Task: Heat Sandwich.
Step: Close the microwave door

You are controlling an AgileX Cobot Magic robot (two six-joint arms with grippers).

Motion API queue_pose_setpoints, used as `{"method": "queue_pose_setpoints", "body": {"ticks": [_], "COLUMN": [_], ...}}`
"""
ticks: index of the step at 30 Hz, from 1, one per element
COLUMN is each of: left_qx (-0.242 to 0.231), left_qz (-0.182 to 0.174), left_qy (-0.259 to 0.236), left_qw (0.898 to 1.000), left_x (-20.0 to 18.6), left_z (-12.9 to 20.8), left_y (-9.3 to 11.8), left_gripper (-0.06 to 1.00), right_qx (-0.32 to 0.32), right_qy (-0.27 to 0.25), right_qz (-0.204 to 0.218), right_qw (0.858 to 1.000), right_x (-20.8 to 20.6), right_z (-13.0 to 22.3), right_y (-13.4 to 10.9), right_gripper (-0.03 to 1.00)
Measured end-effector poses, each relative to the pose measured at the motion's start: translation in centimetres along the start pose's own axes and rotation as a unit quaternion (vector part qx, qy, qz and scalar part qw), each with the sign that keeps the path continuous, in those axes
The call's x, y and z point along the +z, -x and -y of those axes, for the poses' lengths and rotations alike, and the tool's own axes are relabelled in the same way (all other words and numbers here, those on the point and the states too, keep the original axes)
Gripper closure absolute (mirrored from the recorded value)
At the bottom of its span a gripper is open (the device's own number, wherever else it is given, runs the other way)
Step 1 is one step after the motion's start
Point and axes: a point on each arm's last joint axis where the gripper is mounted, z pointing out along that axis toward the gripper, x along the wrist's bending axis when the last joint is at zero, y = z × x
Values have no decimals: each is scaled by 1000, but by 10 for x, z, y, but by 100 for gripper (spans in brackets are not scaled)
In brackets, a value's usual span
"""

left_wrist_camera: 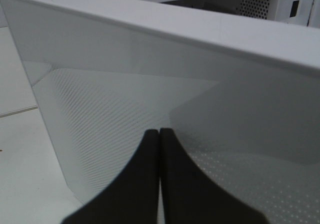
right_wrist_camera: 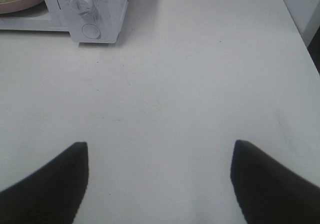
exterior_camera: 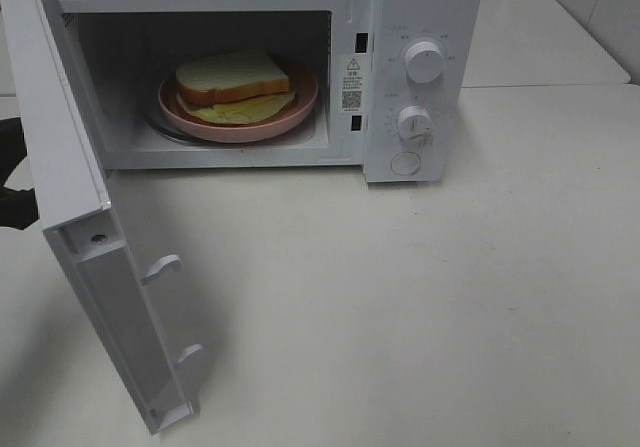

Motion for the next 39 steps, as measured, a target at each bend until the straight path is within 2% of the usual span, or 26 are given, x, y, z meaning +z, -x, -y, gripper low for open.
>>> {"method": "queue_pose_setpoints", "body": {"ticks": [5,11,17,24,39], "left_qx": [-18,5,0,2,-17], "left_qz": [-5,16,12,-3,5], "left_qy": [2,-2,-4,-4,13], "left_qw": [1000,1000,1000,1000,1000], "left_x": [8,21,31,55,102], "left_z": [-1,-1,0,-1,-8], "left_y": [8,22,31,51,89], "left_gripper": [94,94,94,94,94], "right_qx": [0,0,0,0,0], "right_qy": [0,0,0,0,0], "right_qz": [0,0,0,0,0], "right_qw": [1000,1000,1000,1000,1000], "right_x": [0,0,0,0,0], "right_z": [0,0,0,0,0], "right_y": [0,0,0,0,0], "right_gripper": [21,21,21,21,21]}}
